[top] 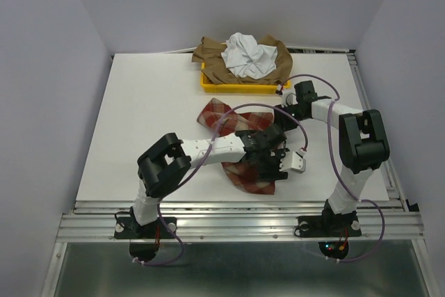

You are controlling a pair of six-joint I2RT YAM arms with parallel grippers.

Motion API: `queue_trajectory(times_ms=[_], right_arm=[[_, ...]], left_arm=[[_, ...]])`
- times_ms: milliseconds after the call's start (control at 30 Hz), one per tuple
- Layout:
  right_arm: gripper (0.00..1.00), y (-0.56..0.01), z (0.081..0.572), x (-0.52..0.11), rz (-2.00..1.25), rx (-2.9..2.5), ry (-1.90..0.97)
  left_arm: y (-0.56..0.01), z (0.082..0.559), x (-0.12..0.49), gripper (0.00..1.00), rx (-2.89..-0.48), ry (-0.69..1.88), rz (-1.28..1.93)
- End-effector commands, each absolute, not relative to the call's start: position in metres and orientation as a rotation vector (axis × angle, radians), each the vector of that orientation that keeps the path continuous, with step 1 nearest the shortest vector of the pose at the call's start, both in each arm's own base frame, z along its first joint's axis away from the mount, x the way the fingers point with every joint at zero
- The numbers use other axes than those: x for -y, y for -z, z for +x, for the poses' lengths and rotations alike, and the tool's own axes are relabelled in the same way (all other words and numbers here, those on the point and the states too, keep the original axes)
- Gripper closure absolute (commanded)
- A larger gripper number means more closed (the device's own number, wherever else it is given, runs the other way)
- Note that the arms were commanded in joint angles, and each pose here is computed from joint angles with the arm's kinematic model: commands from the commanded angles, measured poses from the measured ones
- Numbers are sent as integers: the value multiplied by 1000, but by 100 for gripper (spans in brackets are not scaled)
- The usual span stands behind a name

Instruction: Fold and stack the skirts

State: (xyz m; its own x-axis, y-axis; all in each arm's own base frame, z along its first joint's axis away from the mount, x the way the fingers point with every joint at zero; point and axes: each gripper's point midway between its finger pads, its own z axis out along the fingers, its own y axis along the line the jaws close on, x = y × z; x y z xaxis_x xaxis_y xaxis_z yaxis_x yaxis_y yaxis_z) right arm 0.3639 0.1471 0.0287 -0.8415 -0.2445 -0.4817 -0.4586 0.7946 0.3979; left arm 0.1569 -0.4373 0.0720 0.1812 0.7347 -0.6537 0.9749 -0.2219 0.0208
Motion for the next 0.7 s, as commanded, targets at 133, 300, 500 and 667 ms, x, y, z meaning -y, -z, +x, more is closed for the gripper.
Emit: queue_trajectory(times_ms=[133,300,500,667], right_arm=[[59,-9,360,-138,-511,-2627,-703],[59,-7,358,-138,-508,-2633,-707],[69,1,351,-133,-524,-2659,-687],[95,12,342,-127,-541,-2695,-652]], left_arm=[[-41,150,438,38,-1670,683,2076],[-14,154,432,41,-1732,595,2108],[-27,156,425,94,-1755,541,2077],[-112,160,418,100,-1707,675,1885]])
